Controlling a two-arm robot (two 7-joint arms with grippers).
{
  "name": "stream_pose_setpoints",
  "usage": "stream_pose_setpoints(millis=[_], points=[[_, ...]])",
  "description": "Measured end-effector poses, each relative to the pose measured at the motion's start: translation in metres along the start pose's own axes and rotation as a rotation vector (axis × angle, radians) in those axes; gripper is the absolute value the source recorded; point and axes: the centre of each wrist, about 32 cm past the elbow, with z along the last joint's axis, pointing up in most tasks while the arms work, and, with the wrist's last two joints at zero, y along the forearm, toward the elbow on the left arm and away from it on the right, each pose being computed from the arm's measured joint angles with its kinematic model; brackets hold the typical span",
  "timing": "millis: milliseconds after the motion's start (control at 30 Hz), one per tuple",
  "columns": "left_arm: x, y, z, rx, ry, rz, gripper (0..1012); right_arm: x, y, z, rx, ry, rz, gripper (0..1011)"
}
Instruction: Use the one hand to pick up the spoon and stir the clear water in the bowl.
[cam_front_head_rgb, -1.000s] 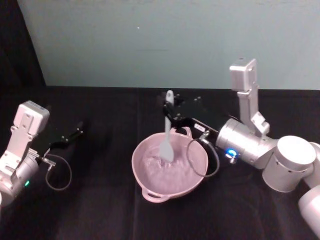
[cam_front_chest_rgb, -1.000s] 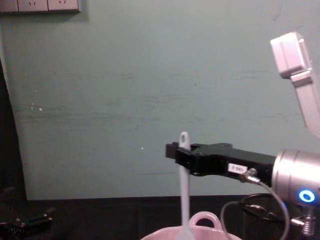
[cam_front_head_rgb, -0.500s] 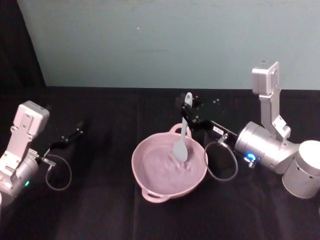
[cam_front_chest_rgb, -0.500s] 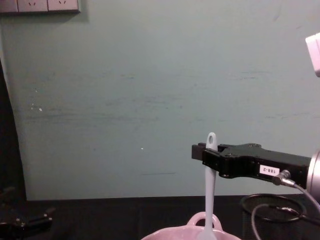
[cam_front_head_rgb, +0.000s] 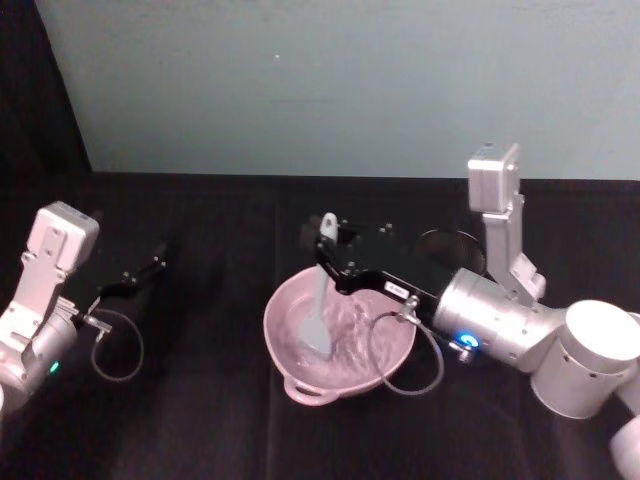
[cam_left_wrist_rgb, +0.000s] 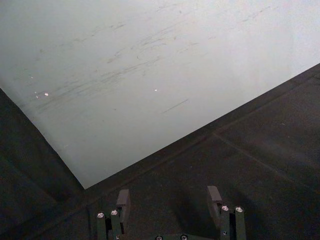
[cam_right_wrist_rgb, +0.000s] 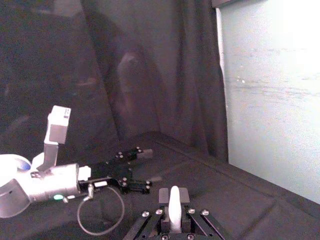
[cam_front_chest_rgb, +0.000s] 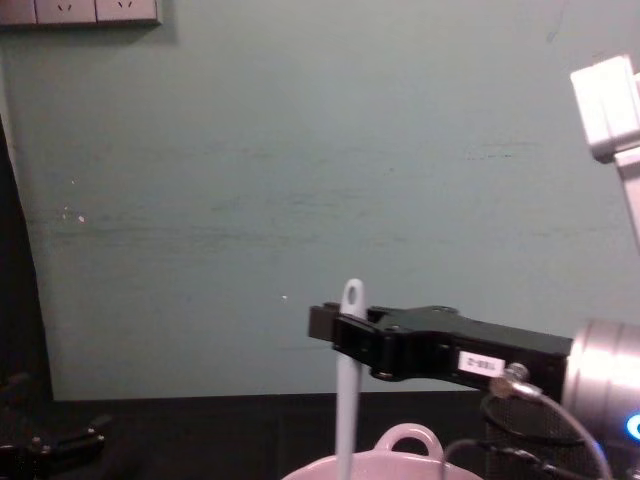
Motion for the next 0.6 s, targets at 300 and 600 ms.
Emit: stream_pose_setpoints(millis=[300, 600], points=[[0.0, 0.0, 0.0, 0.0, 0.0, 0.0, 1005, 0.006, 0.02, -0.002, 0.003, 0.008, -0.005, 113], [0.0, 0.0, 0.0, 0.0, 0.0, 0.0, 1005, 0.024, 0.017, -0.003, 0.004, -0.001, -0.083, 113]])
